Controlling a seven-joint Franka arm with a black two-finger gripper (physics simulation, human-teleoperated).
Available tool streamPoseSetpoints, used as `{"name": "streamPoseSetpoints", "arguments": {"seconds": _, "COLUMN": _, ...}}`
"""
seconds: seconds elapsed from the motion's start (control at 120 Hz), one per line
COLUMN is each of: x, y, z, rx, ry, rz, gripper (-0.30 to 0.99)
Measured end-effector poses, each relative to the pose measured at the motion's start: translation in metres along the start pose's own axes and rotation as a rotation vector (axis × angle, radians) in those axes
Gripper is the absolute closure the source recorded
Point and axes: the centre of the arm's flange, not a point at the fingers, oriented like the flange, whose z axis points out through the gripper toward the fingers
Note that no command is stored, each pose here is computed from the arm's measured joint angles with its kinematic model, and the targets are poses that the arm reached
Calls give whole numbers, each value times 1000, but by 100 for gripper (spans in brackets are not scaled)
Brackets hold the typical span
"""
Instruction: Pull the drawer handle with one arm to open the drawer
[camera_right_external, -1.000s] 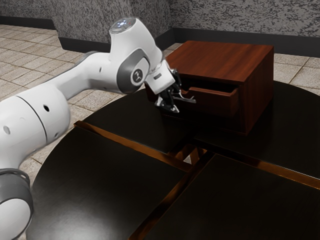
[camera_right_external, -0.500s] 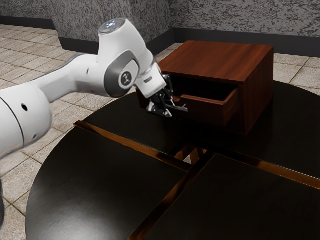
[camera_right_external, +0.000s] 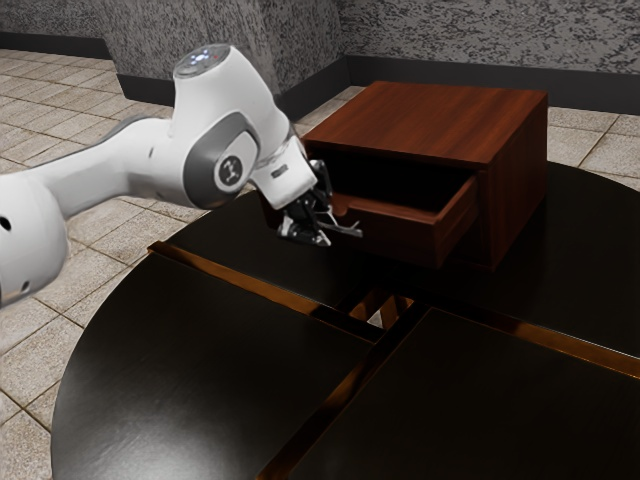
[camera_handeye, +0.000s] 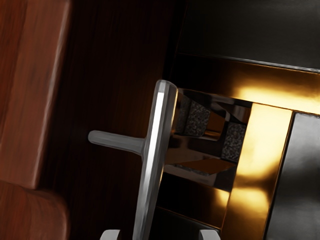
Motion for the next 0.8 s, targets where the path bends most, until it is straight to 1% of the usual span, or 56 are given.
{"name": "streamPoseSetpoints", "arguments": {"seconds": 0.8, "x": -2, "y": 29, "z": -18, "rx": 14, "ry": 0, "rz": -24, "gripper": 56}}
